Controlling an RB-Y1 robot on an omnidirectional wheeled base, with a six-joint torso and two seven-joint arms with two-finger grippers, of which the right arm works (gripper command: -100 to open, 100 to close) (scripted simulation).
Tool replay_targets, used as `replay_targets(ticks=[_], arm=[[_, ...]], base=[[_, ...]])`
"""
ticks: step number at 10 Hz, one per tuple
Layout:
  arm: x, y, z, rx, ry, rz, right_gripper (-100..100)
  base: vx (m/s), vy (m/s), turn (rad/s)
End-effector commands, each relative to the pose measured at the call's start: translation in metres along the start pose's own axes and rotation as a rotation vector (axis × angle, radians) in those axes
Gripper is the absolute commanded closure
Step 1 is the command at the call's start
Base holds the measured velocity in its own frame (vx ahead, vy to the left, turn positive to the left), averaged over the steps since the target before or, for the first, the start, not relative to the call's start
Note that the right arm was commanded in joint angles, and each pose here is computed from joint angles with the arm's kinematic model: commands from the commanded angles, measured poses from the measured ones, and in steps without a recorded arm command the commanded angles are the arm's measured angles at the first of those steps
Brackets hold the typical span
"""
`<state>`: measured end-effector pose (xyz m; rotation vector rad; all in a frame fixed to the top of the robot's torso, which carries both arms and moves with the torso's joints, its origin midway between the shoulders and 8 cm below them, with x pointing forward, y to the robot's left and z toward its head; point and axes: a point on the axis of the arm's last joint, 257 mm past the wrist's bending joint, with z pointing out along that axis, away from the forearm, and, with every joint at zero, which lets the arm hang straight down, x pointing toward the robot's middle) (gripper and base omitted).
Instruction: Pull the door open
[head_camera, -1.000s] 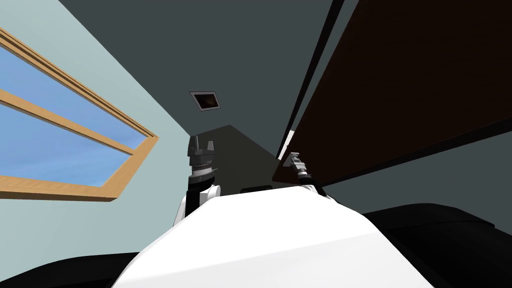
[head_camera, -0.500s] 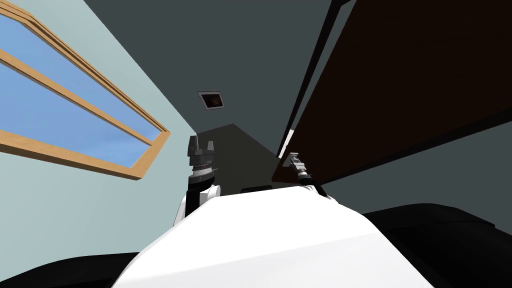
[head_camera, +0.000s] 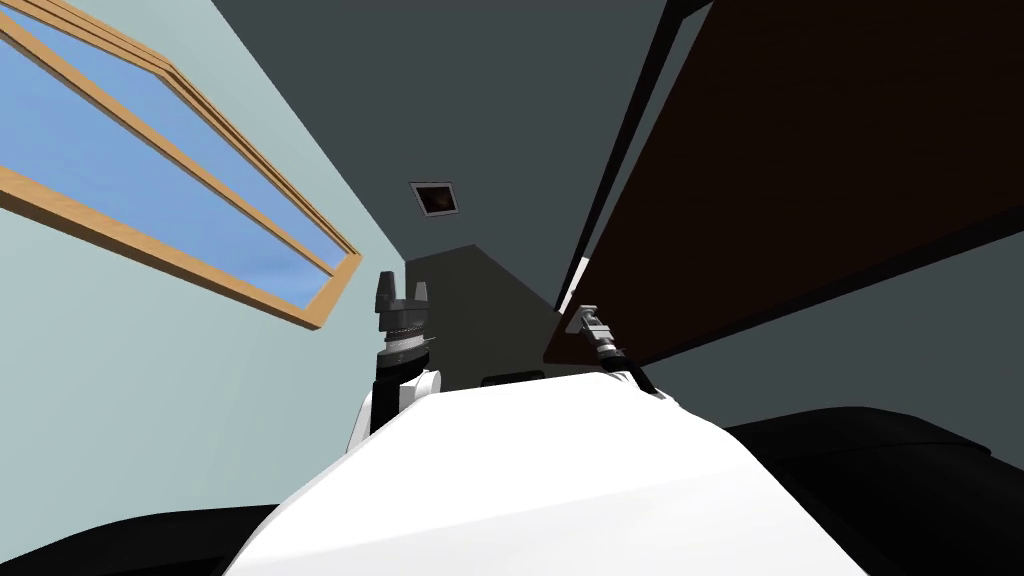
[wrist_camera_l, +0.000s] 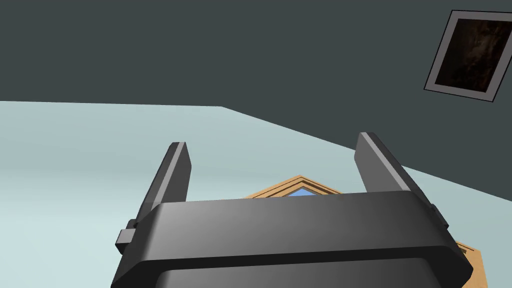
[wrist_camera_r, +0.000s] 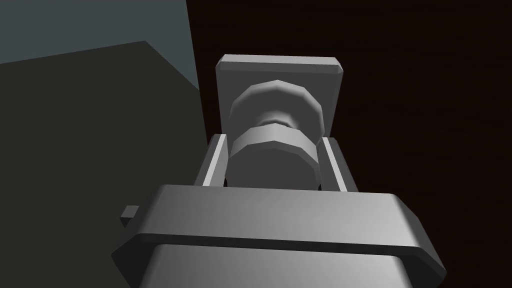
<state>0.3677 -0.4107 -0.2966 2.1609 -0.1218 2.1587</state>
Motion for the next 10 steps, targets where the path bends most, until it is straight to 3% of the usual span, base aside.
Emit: replay_targets(ticks=[1,5,10], arm=[[-0.0005,-0.0021,-0.0025,0.013,-0.001,0.004,100],[0.0003,-0.0032,-0.0053,0.038,0.001,0.004,100],[-0.0023,-0.0054,-0.0104,0.060,-0.006,0.004,100]], base=[[-0.194,-0.042,0.117],[-0.214,-0.056,0.123],[-0.143,-0.039,0.098]])
